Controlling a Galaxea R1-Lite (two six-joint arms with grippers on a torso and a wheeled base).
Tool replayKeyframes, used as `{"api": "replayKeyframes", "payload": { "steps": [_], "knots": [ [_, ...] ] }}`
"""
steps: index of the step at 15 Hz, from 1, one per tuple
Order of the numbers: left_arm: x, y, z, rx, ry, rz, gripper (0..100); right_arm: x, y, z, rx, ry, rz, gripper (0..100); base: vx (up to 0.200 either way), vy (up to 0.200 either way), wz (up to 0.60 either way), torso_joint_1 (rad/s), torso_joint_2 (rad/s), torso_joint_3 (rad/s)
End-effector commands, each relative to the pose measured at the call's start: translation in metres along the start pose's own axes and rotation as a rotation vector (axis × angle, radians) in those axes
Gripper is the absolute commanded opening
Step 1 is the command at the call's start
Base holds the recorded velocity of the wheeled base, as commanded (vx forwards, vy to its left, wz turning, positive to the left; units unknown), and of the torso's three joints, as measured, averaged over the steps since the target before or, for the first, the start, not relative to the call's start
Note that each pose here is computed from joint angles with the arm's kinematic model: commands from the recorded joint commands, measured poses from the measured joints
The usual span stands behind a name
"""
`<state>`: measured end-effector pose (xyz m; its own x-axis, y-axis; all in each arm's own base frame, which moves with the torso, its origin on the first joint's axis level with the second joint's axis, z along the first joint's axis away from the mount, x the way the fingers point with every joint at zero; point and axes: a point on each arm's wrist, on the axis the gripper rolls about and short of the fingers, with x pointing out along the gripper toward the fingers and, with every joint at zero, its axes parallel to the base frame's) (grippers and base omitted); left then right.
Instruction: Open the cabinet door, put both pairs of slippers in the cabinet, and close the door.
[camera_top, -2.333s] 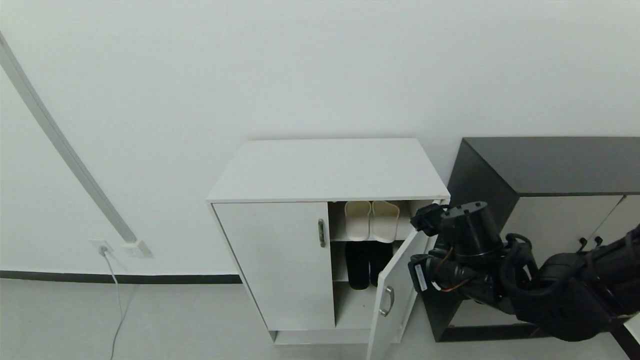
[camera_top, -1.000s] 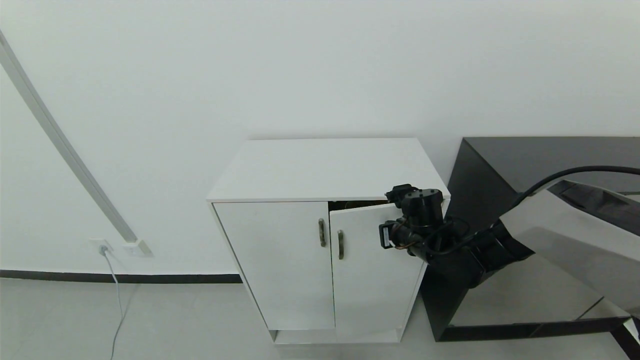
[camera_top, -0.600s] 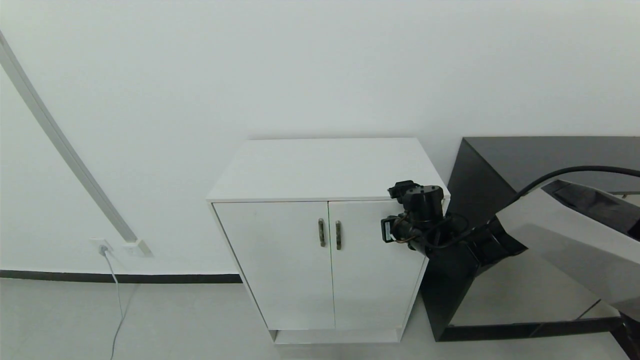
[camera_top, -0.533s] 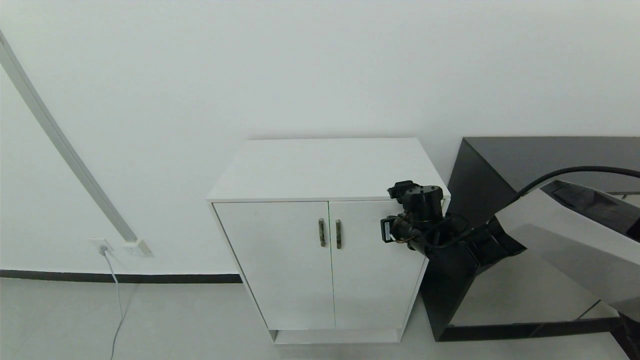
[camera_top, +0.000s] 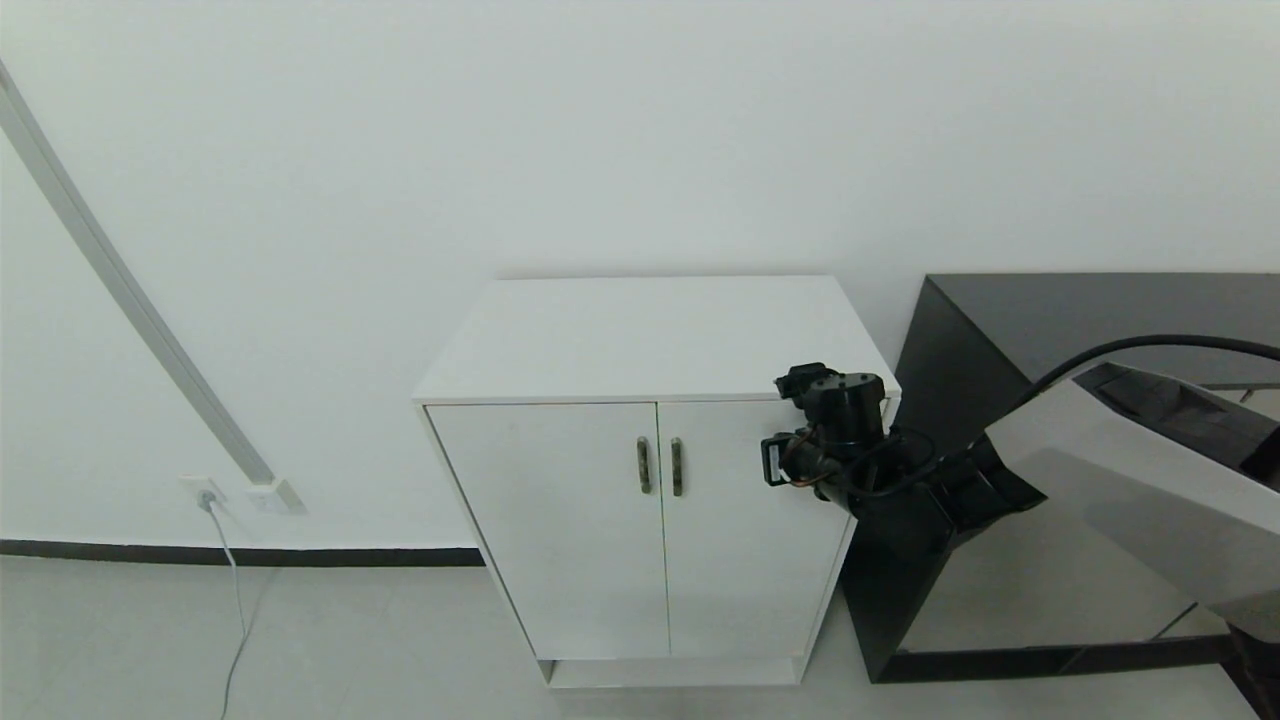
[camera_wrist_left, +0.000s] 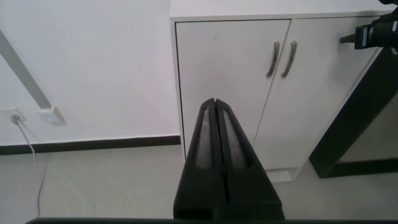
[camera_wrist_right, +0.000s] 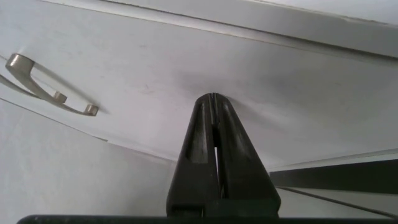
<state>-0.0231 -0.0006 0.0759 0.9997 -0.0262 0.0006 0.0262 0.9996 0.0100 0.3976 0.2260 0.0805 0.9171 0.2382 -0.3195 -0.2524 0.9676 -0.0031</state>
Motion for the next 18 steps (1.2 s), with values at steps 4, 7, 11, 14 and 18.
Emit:
{"api": "replayKeyframes", "payload": {
  "steps": [4, 7, 11, 14, 18],
  "knots": [
    [0.000, 0.000, 0.000, 0.001, 0.002, 0.000, 0, 0.004, -0.001, 0.001, 0.002, -0.005, -0.003, 0, 0.000, 0.000, 0.00, 0.000, 0.00, 0.000],
    [0.000, 0.000, 0.000, -0.001, 0.001, 0.000, 0, 0.005, -0.002, 0.001, 0.003, -0.007, -0.006, 0, 0.000, 0.000, 0.00, 0.000, 0.00, 0.000],
    [0.000, 0.000, 0.000, -0.001, 0.002, 0.000, 0, -0.008, -0.004, 0.002, 0.005, 0.000, -0.008, 0, 0.000, 0.000, 0.00, 0.000, 0.00, 0.000],
    [0.000, 0.000, 0.000, -0.001, 0.002, 0.000, 0, -0.028, -0.009, 0.004, 0.009, -0.021, -0.011, 0, 0.000, 0.000, 0.00, 0.000, 0.00, 0.000],
    [0.000, 0.000, 0.000, 0.001, 0.001, 0.000, 0, -0.063, -0.021, 0.005, 0.010, -0.013, -0.030, 0, 0.000, 0.000, 0.00, 0.000, 0.00, 0.000]
  ]
}}
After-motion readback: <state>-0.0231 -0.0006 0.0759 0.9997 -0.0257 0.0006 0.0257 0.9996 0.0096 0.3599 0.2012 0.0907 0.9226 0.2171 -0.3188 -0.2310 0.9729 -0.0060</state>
